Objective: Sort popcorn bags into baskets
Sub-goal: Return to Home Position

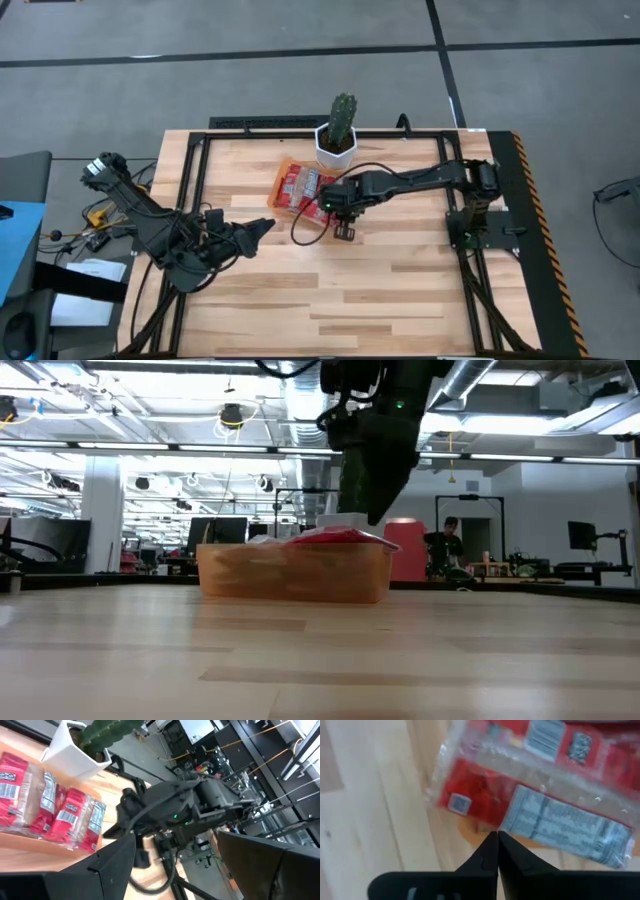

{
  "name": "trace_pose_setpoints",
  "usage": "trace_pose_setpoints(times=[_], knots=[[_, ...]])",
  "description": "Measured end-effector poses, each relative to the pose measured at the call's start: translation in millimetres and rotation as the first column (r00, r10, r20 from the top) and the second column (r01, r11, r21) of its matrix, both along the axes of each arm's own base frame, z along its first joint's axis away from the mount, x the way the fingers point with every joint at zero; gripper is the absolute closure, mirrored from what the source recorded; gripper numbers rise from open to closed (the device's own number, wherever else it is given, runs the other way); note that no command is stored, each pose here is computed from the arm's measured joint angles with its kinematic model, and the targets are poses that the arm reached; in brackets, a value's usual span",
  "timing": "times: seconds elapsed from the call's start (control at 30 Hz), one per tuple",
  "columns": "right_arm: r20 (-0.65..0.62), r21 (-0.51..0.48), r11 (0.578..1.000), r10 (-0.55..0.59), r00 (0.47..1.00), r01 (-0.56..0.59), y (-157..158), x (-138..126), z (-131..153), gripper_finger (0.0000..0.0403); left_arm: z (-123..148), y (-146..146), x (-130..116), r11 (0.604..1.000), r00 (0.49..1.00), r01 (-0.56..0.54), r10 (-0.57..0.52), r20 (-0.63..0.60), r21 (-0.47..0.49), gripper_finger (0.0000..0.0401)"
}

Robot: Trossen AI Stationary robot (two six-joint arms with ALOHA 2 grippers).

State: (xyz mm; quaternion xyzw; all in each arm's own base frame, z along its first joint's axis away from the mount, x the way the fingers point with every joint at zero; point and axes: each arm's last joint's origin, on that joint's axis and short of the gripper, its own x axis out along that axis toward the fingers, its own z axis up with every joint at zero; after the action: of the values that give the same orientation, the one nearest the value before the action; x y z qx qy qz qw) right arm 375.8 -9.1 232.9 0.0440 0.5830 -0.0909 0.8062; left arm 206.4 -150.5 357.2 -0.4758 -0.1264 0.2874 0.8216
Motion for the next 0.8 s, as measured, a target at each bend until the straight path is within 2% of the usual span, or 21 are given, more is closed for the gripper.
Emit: trace_pose_setpoints(times=[0.23, 0.37, 0.47, 0.57, 0.67, 0.8], knots=[[-0.087, -0.030, 1.000, 0.000, 0.996, -0.002, -14, 7, -25, 0.0387, -5, 1, -1, 1.000, 1.000, -0.005, 0.005, -0.007, -0.011, 0.0130], [-0.138, -0.047, 0.999, -0.035, 0.990, 0.029, -25, 7, -36, 0.0374, -6, 1, -1, 1.000, 1.000, 0.010, -0.010, -0.015, -0.016, 0.0131], [-0.141, -0.043, 0.998, -0.048, 0.989, 0.042, -24, 5, -33, 0.0363, -6, 1, -1, 1.000, 1.000, 0.015, -0.015, -0.018, -0.018, 0.0131], [-0.112, -0.039, 0.999, -0.034, 0.993, 0.029, -14, 0, -16, 0.0361, -8, 1, -1, 0.999, 0.998, 0.041, -0.042, -0.043, -0.012, 0.0131], [-0.016, -0.037, 0.999, -0.019, 1.000, 0.018, -2, -6, 16, 0.0363, -8, 4, -6, 0.996, 0.991, 0.092, -0.091, -0.094, -0.003, 0.0131], [0.113, -0.016, 1.000, -0.010, 0.994, 0.012, 18, -30, 60, 0.0371, 3, 18, -23, 0.982, 0.971, 0.188, -0.185, -0.155, 0.008, 0.0131]])
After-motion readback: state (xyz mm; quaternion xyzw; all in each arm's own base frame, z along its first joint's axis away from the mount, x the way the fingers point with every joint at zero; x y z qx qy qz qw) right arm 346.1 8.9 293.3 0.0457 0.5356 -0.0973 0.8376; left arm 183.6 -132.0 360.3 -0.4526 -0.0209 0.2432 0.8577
